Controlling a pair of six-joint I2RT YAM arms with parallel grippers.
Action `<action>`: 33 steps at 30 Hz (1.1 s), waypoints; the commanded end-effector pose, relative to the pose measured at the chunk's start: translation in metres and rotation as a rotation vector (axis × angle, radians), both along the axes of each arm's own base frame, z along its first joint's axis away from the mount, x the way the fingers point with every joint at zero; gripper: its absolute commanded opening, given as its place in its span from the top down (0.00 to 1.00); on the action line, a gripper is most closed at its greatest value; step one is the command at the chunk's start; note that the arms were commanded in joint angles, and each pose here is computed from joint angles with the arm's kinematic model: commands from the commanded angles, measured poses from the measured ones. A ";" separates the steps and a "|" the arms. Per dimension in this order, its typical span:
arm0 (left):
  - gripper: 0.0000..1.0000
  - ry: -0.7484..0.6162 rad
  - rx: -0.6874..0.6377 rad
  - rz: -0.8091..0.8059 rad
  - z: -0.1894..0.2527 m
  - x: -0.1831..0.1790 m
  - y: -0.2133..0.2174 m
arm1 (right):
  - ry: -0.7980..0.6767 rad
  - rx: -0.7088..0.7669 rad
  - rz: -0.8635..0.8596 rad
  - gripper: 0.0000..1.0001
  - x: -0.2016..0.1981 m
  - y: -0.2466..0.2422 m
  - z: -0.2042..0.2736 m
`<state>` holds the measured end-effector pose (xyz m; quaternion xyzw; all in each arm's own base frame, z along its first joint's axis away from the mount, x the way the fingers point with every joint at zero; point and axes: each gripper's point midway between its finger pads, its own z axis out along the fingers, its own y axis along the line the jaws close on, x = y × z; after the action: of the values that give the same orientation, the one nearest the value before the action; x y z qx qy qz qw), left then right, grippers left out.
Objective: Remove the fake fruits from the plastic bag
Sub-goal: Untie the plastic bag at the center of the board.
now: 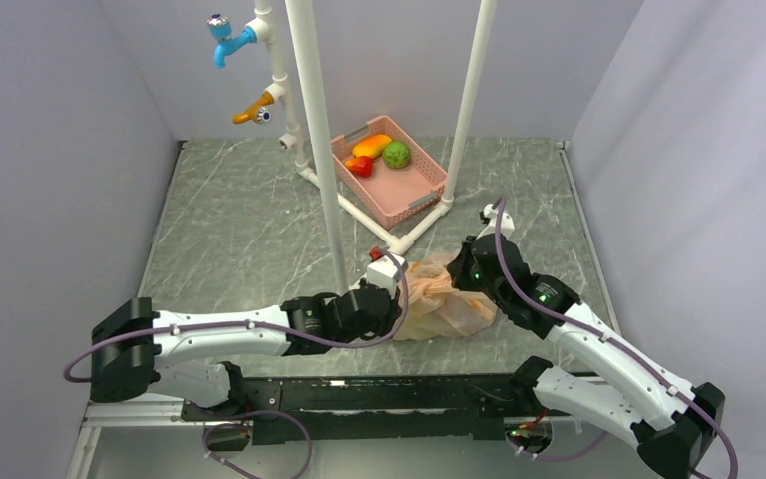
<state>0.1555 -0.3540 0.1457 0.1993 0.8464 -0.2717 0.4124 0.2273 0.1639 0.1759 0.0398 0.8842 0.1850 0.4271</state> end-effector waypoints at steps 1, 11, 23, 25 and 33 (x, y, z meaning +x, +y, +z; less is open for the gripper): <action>1.00 0.045 -0.025 0.035 -0.010 -0.015 0.017 | -0.116 -0.018 -0.122 1.00 0.014 -0.024 0.038; 0.62 0.055 -0.149 -0.063 0.033 -0.038 0.010 | -0.129 -0.021 -0.005 1.00 0.009 -0.012 0.048; 0.39 -0.132 0.077 -0.048 0.084 0.002 -0.012 | -0.113 0.013 0.050 1.00 0.001 -0.003 0.045; 0.41 -0.141 0.147 -0.025 0.084 0.013 -0.012 | -0.109 0.010 0.052 1.00 0.000 -0.003 0.045; 0.45 -0.133 0.254 -0.048 0.065 0.024 -0.016 | -0.115 0.012 0.054 1.00 -0.001 -0.005 0.047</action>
<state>0.1758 -0.3826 0.2127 0.2687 0.8395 -0.1941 0.4306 0.2254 0.1582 0.2027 0.0100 0.8718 0.1871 0.4526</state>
